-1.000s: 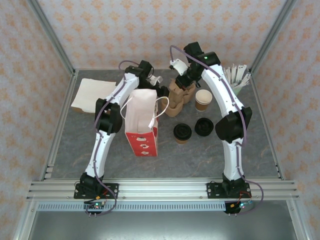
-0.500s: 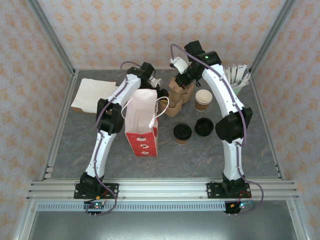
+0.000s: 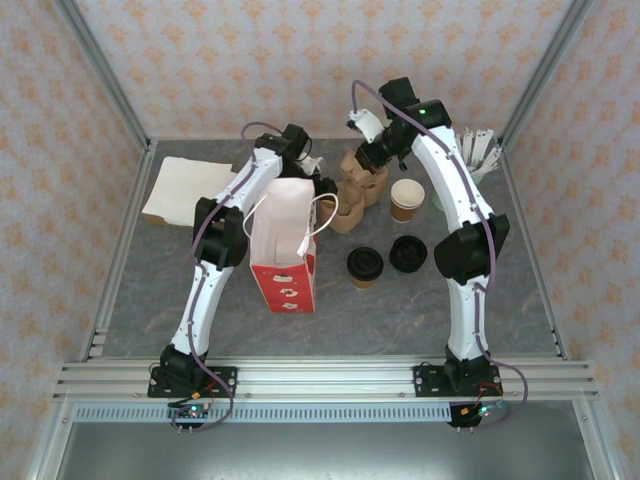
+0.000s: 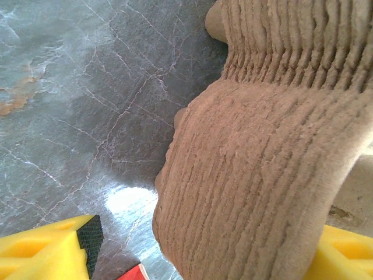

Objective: Pack the takeout coffee

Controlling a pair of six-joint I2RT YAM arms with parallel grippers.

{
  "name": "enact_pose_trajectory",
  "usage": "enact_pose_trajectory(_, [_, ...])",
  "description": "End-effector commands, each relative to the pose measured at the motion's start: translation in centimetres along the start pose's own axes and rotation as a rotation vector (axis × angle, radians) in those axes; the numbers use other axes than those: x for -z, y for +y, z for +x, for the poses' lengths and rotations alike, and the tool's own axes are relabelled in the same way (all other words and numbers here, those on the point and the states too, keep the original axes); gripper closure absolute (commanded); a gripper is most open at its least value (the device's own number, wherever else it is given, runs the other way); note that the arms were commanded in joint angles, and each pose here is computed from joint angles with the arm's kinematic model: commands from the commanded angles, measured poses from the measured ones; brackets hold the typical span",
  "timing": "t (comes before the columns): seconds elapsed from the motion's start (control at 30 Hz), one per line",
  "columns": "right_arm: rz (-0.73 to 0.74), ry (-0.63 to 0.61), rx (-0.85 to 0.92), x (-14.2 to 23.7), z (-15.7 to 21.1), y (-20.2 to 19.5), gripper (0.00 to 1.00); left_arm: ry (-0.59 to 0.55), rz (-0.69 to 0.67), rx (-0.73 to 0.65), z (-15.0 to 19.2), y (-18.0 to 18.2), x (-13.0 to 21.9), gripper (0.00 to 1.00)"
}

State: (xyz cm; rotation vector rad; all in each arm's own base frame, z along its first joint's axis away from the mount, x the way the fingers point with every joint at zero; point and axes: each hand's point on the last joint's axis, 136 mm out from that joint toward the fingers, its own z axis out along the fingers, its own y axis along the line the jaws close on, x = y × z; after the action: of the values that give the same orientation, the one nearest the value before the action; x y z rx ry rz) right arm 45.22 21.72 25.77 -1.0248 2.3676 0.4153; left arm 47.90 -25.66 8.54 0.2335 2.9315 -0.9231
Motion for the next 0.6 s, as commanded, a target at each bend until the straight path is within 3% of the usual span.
enact_pose_trajectory(0.0, [0.054, -0.167, 0.045, 5.1, -3.5, 0.1, 0.98, 0.026, -0.077, 0.029, 0.5, 1.7, -0.4, 0.21])
enact_pose_trajectory(0.3, [0.081, -0.185, 0.044, 6.5, -3.6, -0.4, 0.99, 0.014, -0.051, 0.029, 0.2, 0.9, -0.2, 0.21])
enact_pose_trajectory(0.57, [0.149, -0.180, 0.073, 8.5, -2.8, -0.5, 0.99, -0.115, 0.029, 0.019, -2.5, -1.9, 4.7, 0.11])
